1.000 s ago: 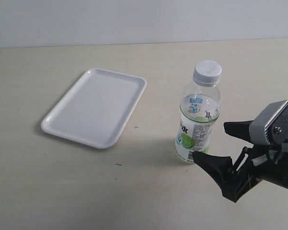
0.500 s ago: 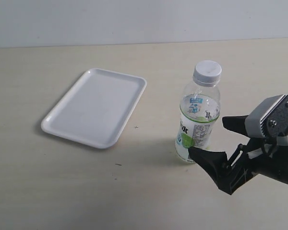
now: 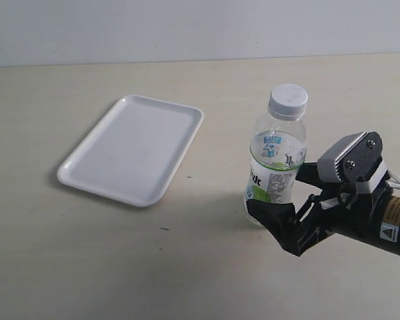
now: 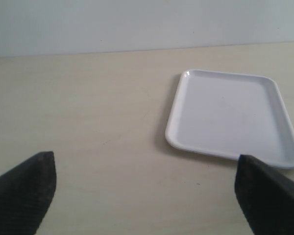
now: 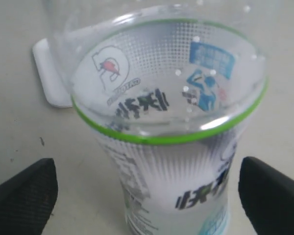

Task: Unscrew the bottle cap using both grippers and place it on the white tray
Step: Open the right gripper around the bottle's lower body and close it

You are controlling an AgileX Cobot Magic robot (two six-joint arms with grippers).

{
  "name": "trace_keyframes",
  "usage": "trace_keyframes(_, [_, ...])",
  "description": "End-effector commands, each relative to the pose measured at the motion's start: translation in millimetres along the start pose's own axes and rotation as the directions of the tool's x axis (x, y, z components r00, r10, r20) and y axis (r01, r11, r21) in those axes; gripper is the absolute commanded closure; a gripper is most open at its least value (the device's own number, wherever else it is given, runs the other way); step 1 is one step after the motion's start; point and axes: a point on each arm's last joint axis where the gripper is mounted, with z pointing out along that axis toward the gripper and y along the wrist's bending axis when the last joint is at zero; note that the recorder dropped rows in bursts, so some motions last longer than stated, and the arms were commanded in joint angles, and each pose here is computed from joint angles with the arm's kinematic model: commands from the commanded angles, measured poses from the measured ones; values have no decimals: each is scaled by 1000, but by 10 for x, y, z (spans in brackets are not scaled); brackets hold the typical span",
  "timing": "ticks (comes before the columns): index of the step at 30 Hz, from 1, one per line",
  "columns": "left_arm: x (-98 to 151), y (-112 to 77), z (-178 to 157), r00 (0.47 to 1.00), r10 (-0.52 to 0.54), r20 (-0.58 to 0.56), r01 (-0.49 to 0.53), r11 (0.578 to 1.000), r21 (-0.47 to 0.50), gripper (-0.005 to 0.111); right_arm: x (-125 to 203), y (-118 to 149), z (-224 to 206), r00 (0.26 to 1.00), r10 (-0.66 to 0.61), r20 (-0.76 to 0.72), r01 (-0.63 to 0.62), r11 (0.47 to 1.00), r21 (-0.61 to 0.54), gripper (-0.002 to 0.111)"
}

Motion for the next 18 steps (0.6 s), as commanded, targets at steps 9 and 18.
trace_keyframes(9, [0, -3, -2, 1000, 6, 11, -6, 1000, 6, 13, -45, -70, 52, 998, -22, 58, 19, 999, 48, 14])
trace_keyframes(18, [0, -3, -2, 1000, 6, 11, -6, 1000, 6, 13, -87, -93, 167, 1000, 7, -9, -7, 1000, -8, 15])
